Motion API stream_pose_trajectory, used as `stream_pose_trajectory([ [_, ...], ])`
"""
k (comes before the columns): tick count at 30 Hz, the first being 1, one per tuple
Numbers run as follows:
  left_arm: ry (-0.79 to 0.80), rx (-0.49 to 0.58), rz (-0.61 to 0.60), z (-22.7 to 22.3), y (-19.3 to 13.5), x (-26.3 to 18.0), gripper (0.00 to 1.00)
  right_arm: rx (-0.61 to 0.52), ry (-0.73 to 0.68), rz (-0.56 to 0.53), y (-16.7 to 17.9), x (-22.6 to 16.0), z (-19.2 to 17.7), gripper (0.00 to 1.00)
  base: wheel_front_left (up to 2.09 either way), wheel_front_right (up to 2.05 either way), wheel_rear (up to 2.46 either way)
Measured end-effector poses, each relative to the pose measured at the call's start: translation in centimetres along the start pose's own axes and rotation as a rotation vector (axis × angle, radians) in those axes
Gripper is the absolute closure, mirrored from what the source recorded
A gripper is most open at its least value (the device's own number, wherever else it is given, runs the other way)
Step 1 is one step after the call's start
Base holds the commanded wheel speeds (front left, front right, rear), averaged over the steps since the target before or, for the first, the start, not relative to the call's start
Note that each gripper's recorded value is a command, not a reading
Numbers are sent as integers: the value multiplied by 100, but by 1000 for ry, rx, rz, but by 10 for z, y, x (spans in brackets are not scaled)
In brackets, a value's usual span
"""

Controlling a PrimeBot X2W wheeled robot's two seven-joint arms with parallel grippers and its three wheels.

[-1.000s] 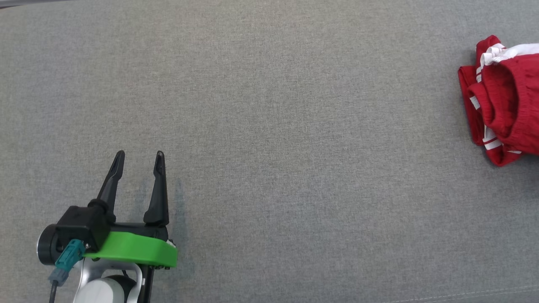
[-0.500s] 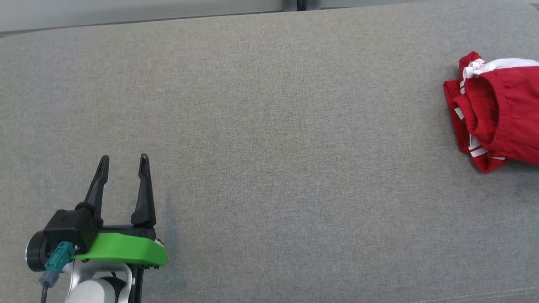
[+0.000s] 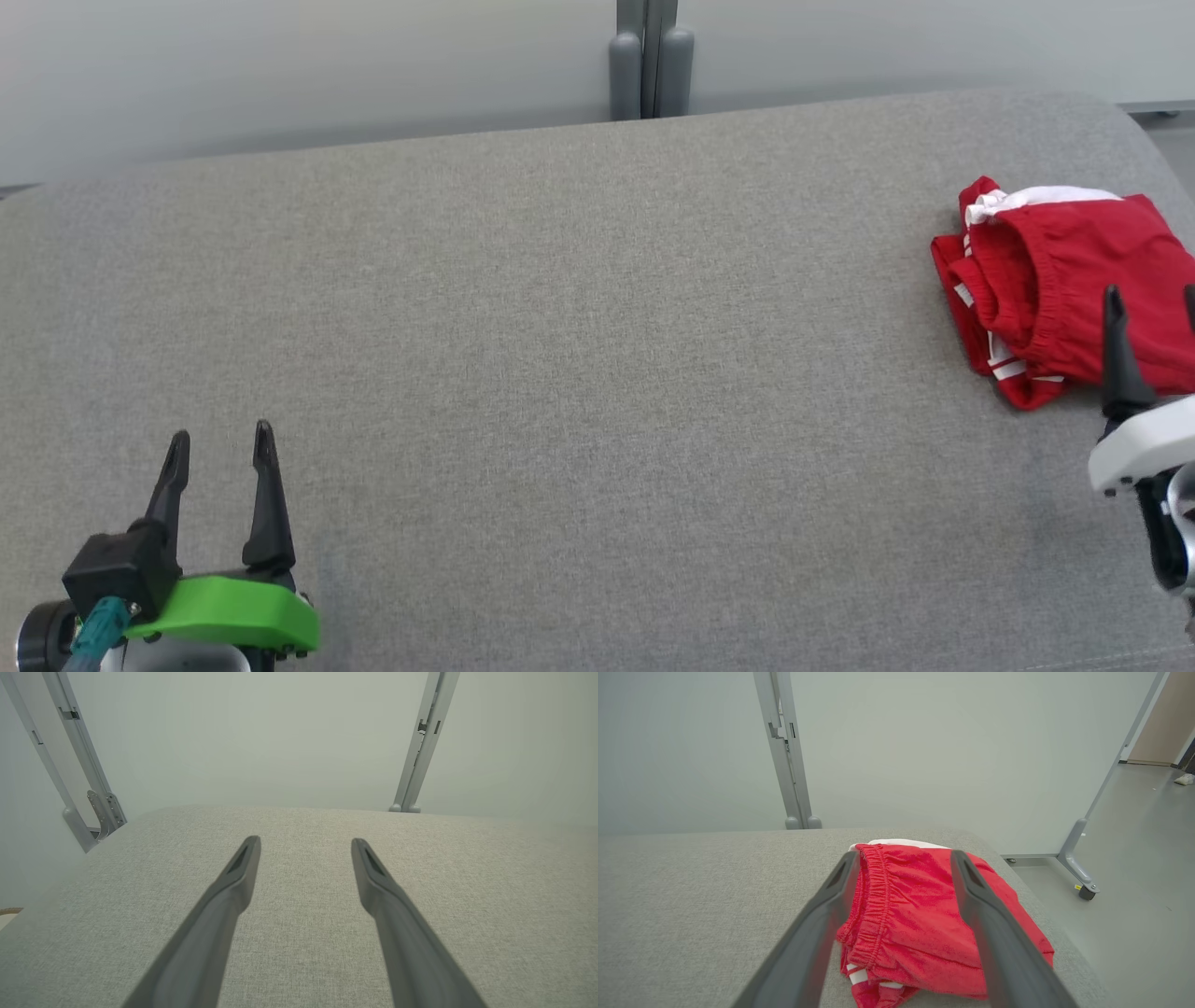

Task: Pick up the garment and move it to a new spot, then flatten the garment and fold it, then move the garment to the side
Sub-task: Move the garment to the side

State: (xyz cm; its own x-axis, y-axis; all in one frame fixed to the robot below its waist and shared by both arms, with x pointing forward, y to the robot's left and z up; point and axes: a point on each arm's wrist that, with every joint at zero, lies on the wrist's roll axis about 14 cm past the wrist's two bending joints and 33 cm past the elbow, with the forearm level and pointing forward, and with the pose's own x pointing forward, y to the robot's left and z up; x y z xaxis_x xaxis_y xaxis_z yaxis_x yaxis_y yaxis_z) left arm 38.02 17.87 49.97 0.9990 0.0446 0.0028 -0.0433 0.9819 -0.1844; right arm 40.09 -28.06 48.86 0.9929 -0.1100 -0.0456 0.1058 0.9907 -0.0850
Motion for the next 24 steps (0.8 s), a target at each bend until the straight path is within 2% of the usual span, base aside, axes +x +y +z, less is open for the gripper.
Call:
stream_pose_trajectory([
  [10, 13, 1, 26, -4, 9, -27, 0, 12, 21, 57, 31, -42, -15, 0, 0, 0, 0],
  [17, 43, -4, 73, -15, 23, -41, 0, 55, -17, 159, 87, -47, -6, 0, 0, 0, 0],
  [24, 40, -2, 97, -16, 30, -48, 0, 68, -29, 165, 98, -50, -3, 0, 0, 0, 0],
])
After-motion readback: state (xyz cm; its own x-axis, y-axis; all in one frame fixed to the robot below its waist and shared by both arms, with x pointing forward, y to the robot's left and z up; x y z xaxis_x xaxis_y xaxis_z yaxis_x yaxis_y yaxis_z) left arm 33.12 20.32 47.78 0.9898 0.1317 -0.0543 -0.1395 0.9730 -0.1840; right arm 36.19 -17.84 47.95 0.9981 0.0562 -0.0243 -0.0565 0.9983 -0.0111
